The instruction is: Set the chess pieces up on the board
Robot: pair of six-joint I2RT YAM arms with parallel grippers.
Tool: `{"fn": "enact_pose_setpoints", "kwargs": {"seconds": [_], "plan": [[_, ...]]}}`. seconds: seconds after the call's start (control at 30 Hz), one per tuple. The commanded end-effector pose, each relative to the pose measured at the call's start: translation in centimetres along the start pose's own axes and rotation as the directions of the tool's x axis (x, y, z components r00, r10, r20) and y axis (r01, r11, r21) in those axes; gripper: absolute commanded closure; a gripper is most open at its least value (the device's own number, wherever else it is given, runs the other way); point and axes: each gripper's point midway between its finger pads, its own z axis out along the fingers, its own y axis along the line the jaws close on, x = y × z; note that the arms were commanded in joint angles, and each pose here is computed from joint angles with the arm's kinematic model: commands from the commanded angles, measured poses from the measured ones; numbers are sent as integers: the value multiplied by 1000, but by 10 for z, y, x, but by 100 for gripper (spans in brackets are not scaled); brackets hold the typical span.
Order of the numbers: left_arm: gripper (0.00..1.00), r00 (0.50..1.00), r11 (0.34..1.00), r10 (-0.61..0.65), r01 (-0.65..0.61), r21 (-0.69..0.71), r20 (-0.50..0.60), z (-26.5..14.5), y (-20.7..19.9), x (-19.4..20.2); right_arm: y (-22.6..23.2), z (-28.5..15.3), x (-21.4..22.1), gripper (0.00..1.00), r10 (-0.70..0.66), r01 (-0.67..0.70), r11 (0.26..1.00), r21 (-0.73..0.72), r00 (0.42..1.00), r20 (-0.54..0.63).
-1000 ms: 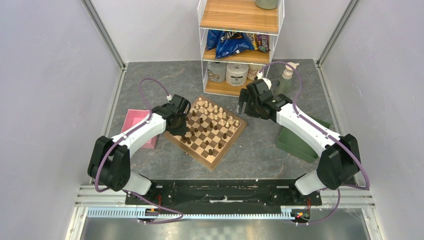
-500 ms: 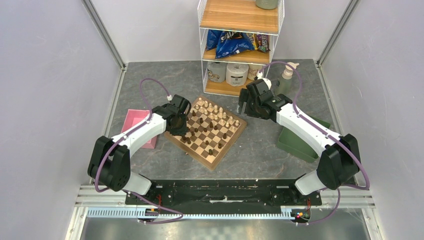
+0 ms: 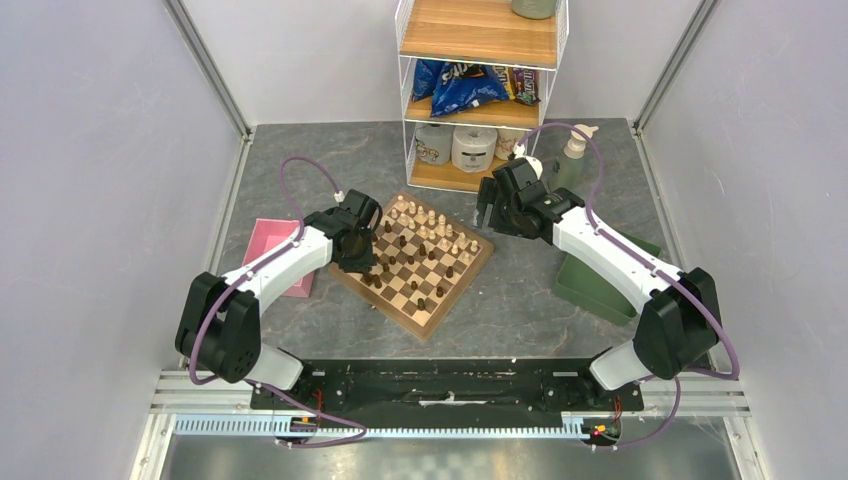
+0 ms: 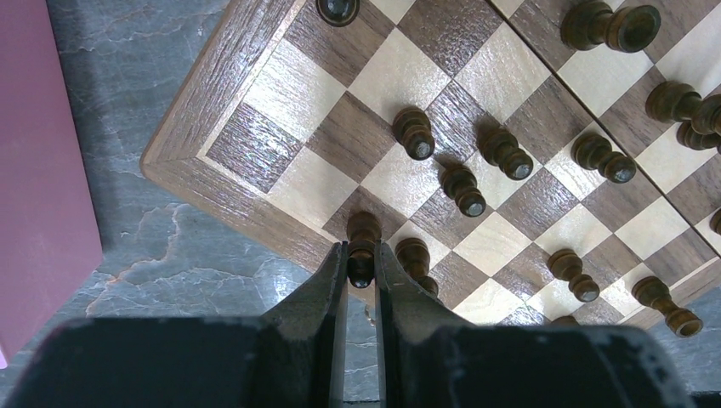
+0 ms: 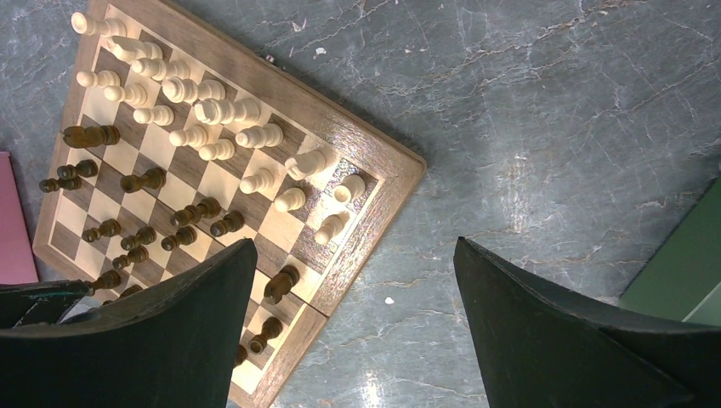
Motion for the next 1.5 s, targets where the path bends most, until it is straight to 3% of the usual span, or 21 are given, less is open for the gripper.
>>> {"fn": "enact_pose_setpoints", "kwargs": {"seconds": [0.0,0.6,1.1,1.27,1.47], "plan": [[85,999,1000,-16,15,25,38,-13,-8,-12,9,-6,-12,6,17,-16,1000,-27,1000,26],[82,998,999,-32,31,20,62,-7,-8,-16,9,-5,-12,6,12,-11,1000,-29,1000,23],[50,995,999,-42,41,13,89,-14,-5,-19,9,-6,-12,6,10,-10,1000,-28,1000,21],[37,981,999,-43,47,-16,191,-40,1,-47,8,-8,-13,6,11,-10,1000,-24,1000,27],[32,965,999,-20,8,46,260,-59,-20,-90,8,-10,-14,6,12,-11,1000,-24,999,33]]}}
